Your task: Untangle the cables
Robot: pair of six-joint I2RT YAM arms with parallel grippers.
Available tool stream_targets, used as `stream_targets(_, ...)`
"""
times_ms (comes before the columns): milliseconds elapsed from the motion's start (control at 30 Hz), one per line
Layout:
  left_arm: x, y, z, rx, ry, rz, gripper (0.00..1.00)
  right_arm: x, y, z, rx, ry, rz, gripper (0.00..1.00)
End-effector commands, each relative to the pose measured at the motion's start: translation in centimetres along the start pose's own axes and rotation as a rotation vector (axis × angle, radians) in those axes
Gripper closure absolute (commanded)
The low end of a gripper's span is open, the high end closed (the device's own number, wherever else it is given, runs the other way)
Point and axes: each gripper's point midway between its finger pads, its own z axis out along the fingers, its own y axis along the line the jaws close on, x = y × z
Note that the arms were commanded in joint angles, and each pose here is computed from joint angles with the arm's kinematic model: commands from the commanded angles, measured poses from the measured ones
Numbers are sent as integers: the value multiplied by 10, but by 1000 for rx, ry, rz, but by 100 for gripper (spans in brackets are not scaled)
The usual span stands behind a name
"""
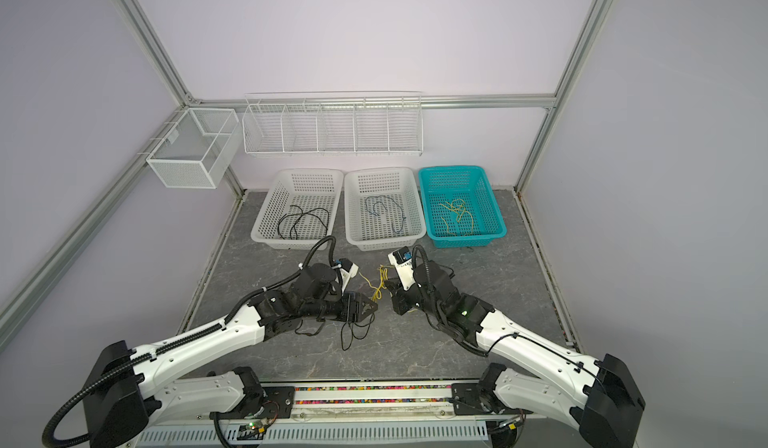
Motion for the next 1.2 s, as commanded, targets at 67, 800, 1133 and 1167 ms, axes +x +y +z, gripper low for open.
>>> stream_targets(67, -18, 4, 2, -90, -46, 90, 32, -4, 9, -4, -67, -32, 19, 93)
stream_targets(800, -27, 1, 7, -74, -93, 100, 71, -5, 19, -7, -128, -27, 26, 93)
stream_targets(1133, -35, 10, -19, -151, -164, 127, 100, -2, 18, -4, -121, 0, 25, 93)
stream_targets(1167, -37, 13, -23, -172, -176, 131, 100, -2, 19, -3, -124, 4, 25, 93)
